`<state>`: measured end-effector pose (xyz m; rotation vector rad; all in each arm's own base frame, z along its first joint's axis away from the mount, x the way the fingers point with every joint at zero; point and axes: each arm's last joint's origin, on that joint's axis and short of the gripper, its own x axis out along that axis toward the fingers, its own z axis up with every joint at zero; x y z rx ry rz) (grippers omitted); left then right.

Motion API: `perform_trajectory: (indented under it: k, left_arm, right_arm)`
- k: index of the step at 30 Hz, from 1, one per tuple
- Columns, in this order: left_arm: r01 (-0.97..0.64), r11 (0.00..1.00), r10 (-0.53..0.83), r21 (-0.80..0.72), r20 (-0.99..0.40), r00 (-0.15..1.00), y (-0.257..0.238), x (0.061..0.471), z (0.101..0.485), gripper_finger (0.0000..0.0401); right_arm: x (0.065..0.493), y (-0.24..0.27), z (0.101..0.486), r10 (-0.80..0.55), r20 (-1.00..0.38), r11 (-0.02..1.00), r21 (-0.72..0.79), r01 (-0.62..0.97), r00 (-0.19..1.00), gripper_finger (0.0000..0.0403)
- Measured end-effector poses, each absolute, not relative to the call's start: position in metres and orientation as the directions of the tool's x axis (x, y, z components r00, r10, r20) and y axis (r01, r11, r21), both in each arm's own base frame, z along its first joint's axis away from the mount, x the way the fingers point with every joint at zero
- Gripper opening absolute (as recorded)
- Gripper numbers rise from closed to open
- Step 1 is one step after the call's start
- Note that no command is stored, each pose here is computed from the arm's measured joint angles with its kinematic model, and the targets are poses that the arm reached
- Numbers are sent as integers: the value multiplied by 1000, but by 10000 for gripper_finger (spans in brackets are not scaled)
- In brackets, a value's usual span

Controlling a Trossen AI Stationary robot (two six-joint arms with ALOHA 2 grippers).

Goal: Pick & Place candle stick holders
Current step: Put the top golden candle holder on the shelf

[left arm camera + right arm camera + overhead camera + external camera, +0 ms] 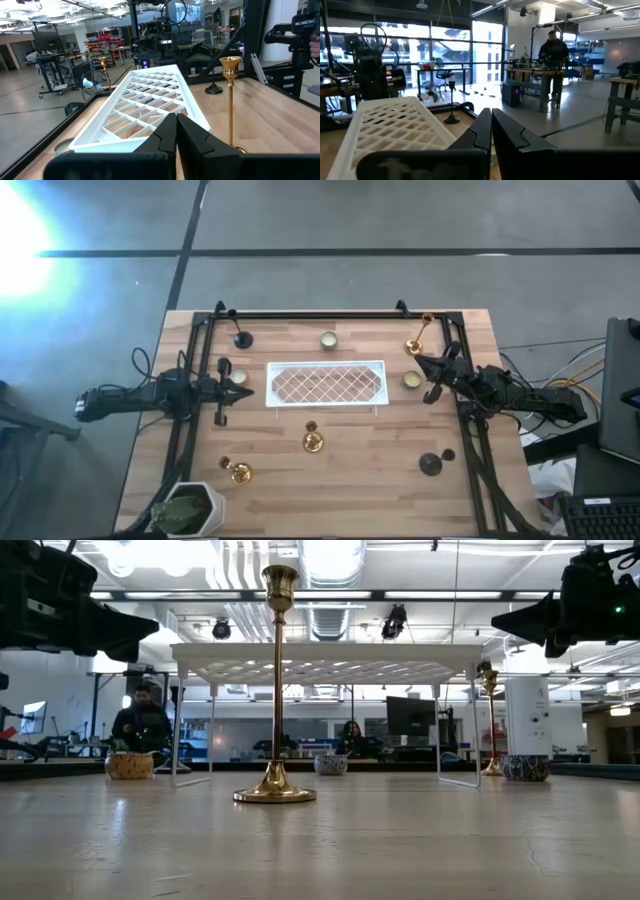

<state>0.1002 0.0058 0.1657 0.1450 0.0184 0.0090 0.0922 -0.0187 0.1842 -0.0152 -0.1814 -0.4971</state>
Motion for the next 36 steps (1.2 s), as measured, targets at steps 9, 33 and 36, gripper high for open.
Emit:
perform_trajectory:
  k: [9,33,36]
  left_arm:
    - [-8,990,11,144,-18,1000,6,100,166,14]
    - [-8,990,10,144,-18,1000,6,100,166,14]
    - [-8,989,10,145,-18,1000,6,100,166,14]
  right_arm:
    - [92,-19,186,-477,192,877,36,480,858,8]
    - [129,-32,226,-823,-356,508,-112,854,443,8]
    - [122,-33,204,-884,-323,380,-81,921,337,8]
